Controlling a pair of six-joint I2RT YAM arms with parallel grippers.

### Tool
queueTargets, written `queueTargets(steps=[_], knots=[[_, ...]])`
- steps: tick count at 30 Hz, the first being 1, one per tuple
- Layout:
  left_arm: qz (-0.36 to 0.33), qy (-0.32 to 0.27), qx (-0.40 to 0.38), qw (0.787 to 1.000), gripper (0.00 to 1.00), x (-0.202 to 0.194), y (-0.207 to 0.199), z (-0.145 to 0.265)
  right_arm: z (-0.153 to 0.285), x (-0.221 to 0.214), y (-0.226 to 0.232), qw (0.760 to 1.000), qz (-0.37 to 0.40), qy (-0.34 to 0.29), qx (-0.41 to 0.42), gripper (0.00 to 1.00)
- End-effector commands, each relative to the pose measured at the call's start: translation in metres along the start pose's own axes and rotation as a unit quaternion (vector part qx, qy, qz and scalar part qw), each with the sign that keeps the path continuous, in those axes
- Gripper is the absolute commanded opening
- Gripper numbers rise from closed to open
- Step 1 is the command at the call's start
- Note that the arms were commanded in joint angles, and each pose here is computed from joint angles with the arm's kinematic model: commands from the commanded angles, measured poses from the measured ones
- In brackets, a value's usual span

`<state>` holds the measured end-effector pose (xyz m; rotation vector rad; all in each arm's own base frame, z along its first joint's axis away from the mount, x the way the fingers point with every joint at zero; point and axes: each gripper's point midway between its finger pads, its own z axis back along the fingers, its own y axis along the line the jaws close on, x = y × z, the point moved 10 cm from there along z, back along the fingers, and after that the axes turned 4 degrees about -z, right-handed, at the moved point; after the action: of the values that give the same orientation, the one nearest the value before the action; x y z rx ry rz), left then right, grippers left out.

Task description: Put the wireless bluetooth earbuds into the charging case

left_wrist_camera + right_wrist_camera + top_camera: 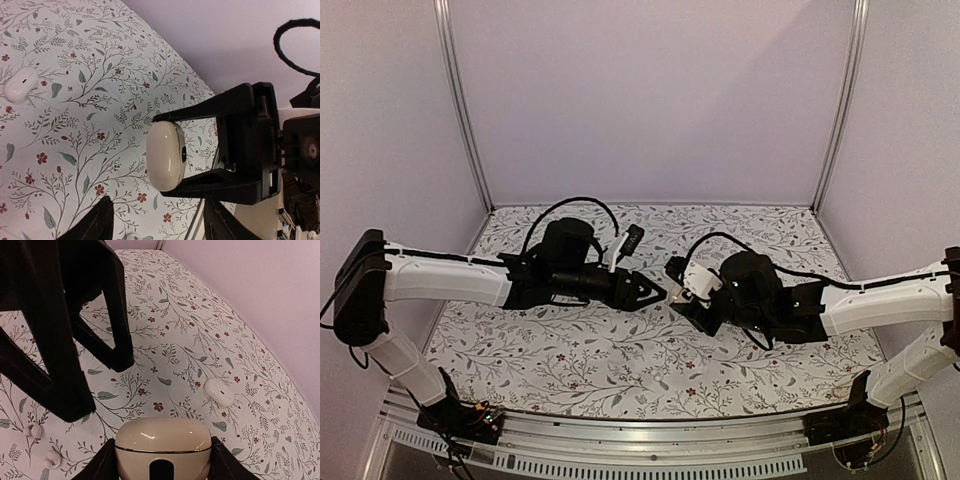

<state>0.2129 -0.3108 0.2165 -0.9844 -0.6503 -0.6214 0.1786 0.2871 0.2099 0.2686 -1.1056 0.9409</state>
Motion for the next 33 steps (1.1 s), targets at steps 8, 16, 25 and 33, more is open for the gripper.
queueTargets(steps=[8, 16, 25, 33], knots=[[-0.012, -0.002, -0.03, 0.999, 0.58, 0.002, -0.013, -0.023, 0.016, 0.01, 0.013, 0.998, 0.034, -0.055, -0.024, 0.42], [-0.011, 0.0, -0.055, 0.998, 0.53, 0.003, -0.017, -0.029, 0.018, 0.012, 0.017, 0.997, 0.046, -0.06, -0.03, 0.42], [0.0, 0.001, -0.088, 0.996, 0.4, 0.002, -0.018, -0.033, 0.021, 0.017, 0.023, 0.996, 0.055, -0.071, -0.03, 0.43], [-0.014, -0.002, -0.093, 0.996, 0.2, 0.001, -0.021, -0.028, 0.022, 0.015, 0.022, 0.996, 0.05, -0.072, -0.03, 0.44]])
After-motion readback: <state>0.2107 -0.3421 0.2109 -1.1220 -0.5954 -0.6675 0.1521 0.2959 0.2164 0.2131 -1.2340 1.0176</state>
